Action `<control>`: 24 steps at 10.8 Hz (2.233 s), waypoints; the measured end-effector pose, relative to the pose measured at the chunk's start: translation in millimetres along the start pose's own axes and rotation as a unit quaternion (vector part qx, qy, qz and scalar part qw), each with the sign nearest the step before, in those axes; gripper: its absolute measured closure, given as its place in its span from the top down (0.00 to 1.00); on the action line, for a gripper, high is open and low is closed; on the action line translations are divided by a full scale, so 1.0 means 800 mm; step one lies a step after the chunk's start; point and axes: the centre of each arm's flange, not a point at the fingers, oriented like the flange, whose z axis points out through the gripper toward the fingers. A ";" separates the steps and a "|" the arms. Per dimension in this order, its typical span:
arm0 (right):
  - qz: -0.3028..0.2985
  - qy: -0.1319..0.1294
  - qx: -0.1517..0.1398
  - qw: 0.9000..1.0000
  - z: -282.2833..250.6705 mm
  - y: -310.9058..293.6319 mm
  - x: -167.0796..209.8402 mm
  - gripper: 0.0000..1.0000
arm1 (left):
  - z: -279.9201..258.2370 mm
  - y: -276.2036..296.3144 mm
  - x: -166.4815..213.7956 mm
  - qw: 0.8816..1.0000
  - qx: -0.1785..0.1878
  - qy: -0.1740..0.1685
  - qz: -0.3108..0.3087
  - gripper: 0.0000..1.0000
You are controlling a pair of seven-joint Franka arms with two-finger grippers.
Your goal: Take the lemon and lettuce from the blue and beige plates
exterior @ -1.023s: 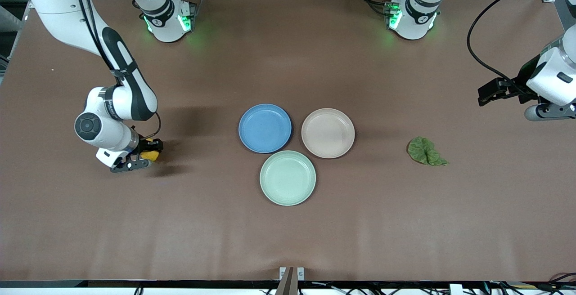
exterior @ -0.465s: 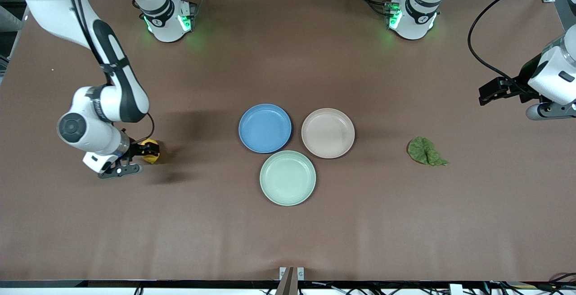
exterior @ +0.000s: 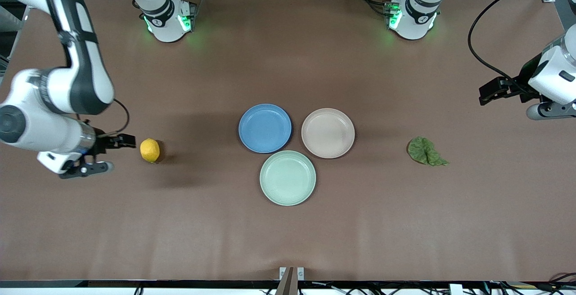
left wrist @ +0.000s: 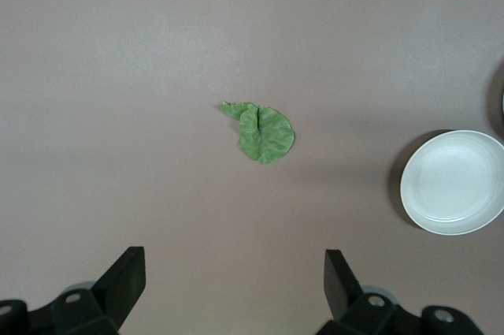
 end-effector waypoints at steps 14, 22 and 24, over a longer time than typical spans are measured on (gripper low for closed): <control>0.068 0.026 0.060 0.996 -0.251 0.017 -0.155 1.00 | -0.010 -0.001 -0.001 1.000 -0.001 0.008 -0.001 1.00; 0.078 0.035 0.026 0.996 -0.268 0.028 -0.173 1.00 | -0.010 -0.001 -0.002 1.000 -0.001 0.007 -0.001 1.00; 0.075 0.034 0.011 0.997 -0.269 0.025 -0.172 1.00 | -0.010 -0.001 -0.002 1.000 -0.001 0.007 -0.001 1.00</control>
